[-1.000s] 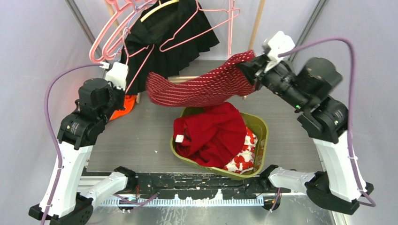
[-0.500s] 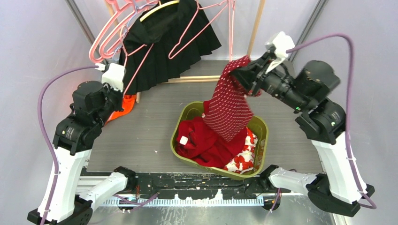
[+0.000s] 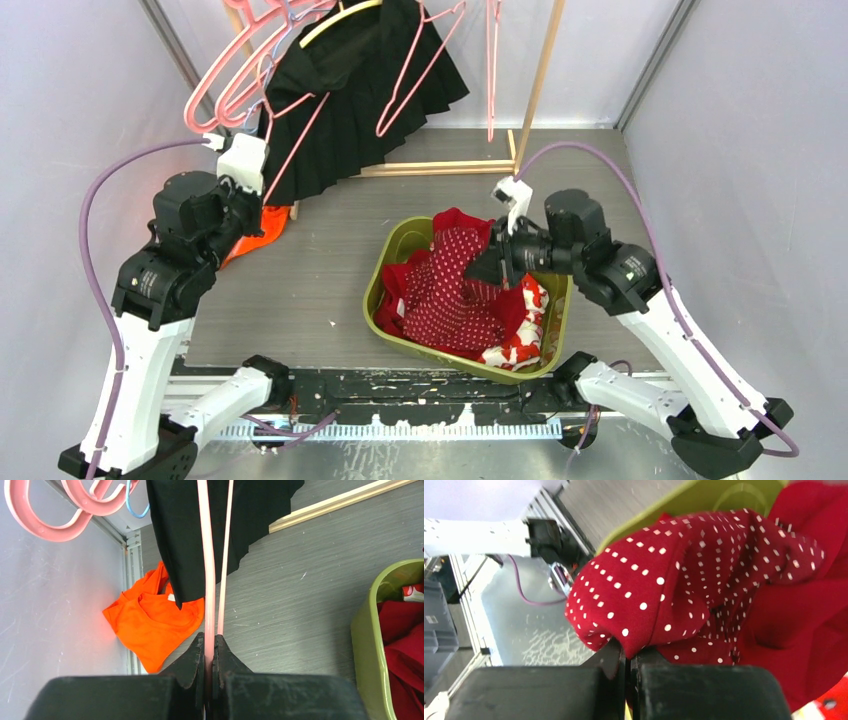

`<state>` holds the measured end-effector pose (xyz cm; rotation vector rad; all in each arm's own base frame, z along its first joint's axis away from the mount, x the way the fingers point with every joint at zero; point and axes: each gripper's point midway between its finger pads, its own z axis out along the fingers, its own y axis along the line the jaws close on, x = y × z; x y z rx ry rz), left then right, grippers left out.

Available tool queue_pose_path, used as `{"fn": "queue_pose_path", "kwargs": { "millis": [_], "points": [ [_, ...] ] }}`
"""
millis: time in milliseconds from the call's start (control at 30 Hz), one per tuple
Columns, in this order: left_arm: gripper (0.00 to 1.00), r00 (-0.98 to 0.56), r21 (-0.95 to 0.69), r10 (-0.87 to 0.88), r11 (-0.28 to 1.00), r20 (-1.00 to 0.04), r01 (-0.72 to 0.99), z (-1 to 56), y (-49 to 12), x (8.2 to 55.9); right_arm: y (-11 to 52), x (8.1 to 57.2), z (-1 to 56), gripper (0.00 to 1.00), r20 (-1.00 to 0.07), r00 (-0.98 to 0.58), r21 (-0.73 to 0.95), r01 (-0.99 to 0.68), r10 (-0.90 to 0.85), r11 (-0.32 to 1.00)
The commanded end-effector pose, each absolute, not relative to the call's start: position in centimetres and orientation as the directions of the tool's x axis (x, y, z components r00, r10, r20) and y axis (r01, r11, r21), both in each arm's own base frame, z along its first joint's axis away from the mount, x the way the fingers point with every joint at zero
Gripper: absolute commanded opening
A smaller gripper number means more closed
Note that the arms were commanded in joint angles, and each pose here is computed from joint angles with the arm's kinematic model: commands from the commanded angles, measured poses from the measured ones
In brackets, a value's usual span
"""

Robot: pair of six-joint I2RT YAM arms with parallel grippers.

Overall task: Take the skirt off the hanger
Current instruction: Place the skirt in the bin.

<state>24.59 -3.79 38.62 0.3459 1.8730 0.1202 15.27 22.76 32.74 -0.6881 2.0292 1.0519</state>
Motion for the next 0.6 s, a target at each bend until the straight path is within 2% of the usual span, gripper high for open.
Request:
{"fn": "queue_pose_path", "kwargs": {
  "millis": [0, 167, 267, 300, 367, 433, 467, 500, 533, 567],
  "points": [
    [0.0, -0.19, 0.212, 0.242, 0.963, -0.951, 0.166, 41.6, -4.3, 25.0, 22.1, 13.6, 29.0, 0.01, -0.716, -0.686, 0.524, -0.653, -0.132, 0.547],
    [0.0, -0.186, 0.194, 0.226, 0.965, -0.956, 0.178, 42.0, -4.7, 24.9, 20.7, 16.9, 23.4, 0.01, -0.661, -0.736, 0.434, -0.536, -0.148, 0.724],
    [0.0, -0.18, 0.192, 0.231, 0.958, -0.956, 0.211, 42.2, -5.2, 24.8, 19.8, 18.3, 22.4, 0.01, -0.658, -0.734, 0.363, -0.503, -0.166, 0.785],
    [0.0, -0.178, 0.187, 0.229, 0.956, -0.957, 0.227, 42.3, -5.6, 24.9, 19.2, 18.6, 22.6, 0.08, -0.665, -0.728, 0.336, -0.49, -0.166, 0.804],
    [0.0, -0.163, 0.17, 0.217, 0.951, -0.963, 0.259, 43.0, -6.3, 24.8, 18.5, 18.9, 24.3, 0.28, -0.712, -0.68, 0.291, -0.511, -0.174, 0.809],
    [0.0, -0.145, 0.153, 0.202, 0.943, -0.969, 0.294, 43.6, -7.1, 25.0, 17.8, 19.0, 26.6, 0.27, -0.777, -0.61, 0.254, -0.534, -0.159, 0.806],
    [0.0, -0.137, 0.147, 0.196, 0.94, -0.971, 0.307, 44.0, -7.5, 25.2, 17.2, 19.3, 27.7, 0.38, -0.807, -0.574, 0.234, -0.525, -0.137, 0.818],
    [0.0, -0.131, 0.143, 0.192, 0.938, -0.973, 0.315, 44.3, -7.8, 25.4, 16.6, 19.4, 28.7, 0.58, -0.832, -0.543, 0.221, -0.51, -0.112, 0.832],
    [0.0, -0.129, 0.14, 0.191, 0.936, -0.973, 0.324, 44.5, -8.1, 25.8, 16.0, 19.5, 29.6, 0.71, -0.851, -0.517, 0.212, -0.497, -0.091, 0.841],
    [0.0, -0.123, 0.137, 0.186, 0.934, -0.975, 0.33, 44.9, -8.3, 25.9, 15.6, 19.3, 30.3, 0.72, -0.865, -0.493, 0.198, -0.503, -0.091, 0.841]
  ]
}}
